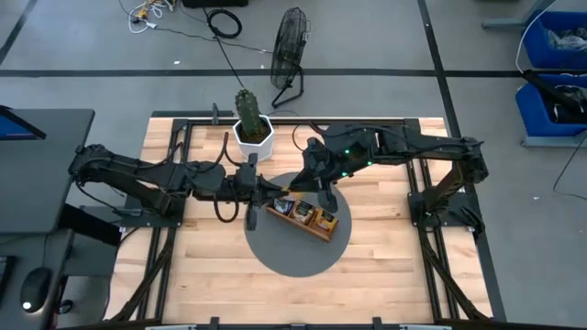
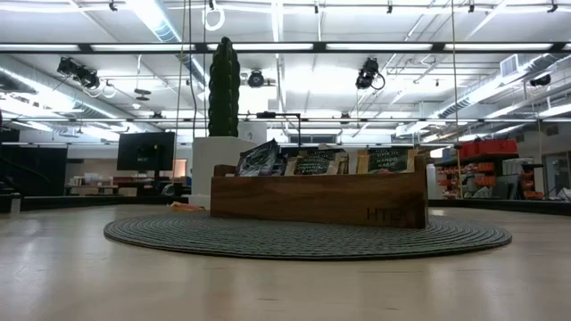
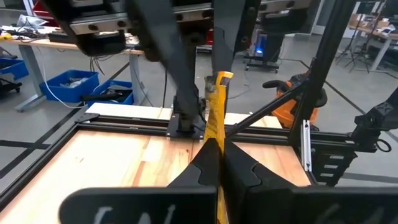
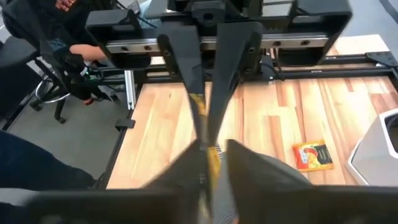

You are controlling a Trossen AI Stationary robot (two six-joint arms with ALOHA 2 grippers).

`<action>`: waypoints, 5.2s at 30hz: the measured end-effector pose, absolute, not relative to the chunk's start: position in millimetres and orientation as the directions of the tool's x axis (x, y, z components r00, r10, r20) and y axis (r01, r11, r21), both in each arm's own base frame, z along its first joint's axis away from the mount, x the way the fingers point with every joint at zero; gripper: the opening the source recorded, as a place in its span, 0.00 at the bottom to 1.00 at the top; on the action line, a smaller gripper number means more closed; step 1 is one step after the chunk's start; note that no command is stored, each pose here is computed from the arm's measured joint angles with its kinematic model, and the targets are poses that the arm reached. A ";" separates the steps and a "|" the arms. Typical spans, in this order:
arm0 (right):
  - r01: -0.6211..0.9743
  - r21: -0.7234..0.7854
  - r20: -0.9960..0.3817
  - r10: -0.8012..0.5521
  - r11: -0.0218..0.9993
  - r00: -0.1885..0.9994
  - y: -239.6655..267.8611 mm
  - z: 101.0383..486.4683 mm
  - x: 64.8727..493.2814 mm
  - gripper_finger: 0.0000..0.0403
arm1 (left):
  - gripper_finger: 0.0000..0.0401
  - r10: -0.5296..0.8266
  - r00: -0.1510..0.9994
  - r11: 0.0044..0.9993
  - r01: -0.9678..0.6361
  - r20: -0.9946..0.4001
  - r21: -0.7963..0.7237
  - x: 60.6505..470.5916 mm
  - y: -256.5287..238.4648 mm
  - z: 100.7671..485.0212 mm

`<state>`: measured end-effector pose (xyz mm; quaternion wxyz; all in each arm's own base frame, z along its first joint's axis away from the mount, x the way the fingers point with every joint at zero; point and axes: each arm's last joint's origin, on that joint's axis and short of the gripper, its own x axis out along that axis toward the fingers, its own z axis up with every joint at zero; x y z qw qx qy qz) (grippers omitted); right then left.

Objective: Pick & Place Tea
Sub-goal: Put the orange tea bag into the right section of the wooden organizer

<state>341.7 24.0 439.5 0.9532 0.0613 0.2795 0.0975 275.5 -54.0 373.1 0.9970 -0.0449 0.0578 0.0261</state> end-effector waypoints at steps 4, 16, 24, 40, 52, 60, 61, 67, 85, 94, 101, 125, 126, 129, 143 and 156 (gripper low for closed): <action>-0.169 0.154 -0.520 0.225 0.974 0.824 28.7 439.8 341.3 0.03 | 0.01 0.047 0.991 0.995 -0.058 -0.124 -0.085 275.5 -54.0 372.4; -0.002 0.074 -0.520 0.040 0.997 0.853 22.6 452.9 320.7 0.00 | 0.12 0.016 0.965 0.997 -0.036 -0.263 -0.071 269.9 -63.2 359.1; 0.104 0.161 -0.587 0.011 0.982 0.809 29.8 433.9 301.5 0.00 | 0.08 0.035 0.930 0.998 -0.055 -0.366 -0.043 263.7 -71.9 348.2; 0.425 0.243 -0.743 -0.114 0.872 0.659 86.9 256.2 295.8 0.00 | 0.05 0.097 0.928 0.995 -0.096 -0.359 0.021 262.1 -74.5 348.2; 0.497 0.205 -0.787 -0.160 0.843 0.596 78.5 202.0 278.3 0.00 | 0.05 0.101 0.929 0.995 -0.100 -0.357 0.021 262.2 -74.4 348.3; 0.490 0.232 -0.758 -0.159 0.841 0.632 77.1 189.6 276.3 0.00 | 0.05 0.104 0.928 0.994 -0.105 -0.357 0.016 262.2 -74.2 348.3; 0.486 0.224 -0.759 -0.162 0.845 0.631 76.8 189.4 276.2 0.00 | 0.05 0.105 0.928 0.994 -0.106 -0.356 0.016 262.2 -74.2 348.3; 0.476 0.198 -0.766 -0.168 0.857 0.621 74.8 188.3 275.6 0.02 | 0.05 0.117 0.927 0.993 -0.110 -0.355 0.040 262.6 -72.5 348.3; 0.430 0.247 -0.771 -0.092 0.868 0.630 77.1 199.1 276.5 0.46 | 0.05 0.209 0.910 0.978 -0.194 -0.357 0.079 262.0 -67.8 347.2; 0.352 0.369 -0.571 -0.090 0.860 0.816 82.0 281.0 279.7 0.48 | 0.05 0.296 0.864 0.928 -0.362 -0.408 -0.092 233.8 -42.0 357.5; 0.375 0.310 -0.522 -0.173 0.874 0.835 83.0 293.9 276.5 0.45 | 0.19 0.402 0.480 0.651 -0.749 -0.780 -0.125 197.7 -13.6 316.5; 0.373 0.290 -0.461 -0.213 0.881 0.862 82.7 299.1 279.9 0.44 | 0.61 0.480 0.385 0.094 -0.916 -0.789 -0.390 191.1 51.1 165.4; 0.373 0.288 -0.456 -0.216 0.882 0.863 82.7 299.5 280.1 0.44 | 0.61 0.474 0.404 0.095 -0.907 -0.783 -0.410 192.2 51.5 163.6; 0.377 0.286 -0.453 -0.222 0.881 0.864 82.6 299.7 280.3 0.44 | 0.61 0.472 0.420 0.099 -0.899 -0.775 -0.427 198.4 52.5 159.3; 0.368 0.308 -0.429 -0.217 0.877 0.877 83.1 302.3 281.7 0.44 | 0.61 0.405 0.358 0.107 -0.932 -0.841 -0.346 219.3 51.0 119.0; 0.368 0.311 -0.427 -0.217 0.876 0.878 83.1 302.4 281.8 0.44 | 0.28 0.393 0.290 0.125 -0.957 -0.872 -0.262 212.5 50.2 114.8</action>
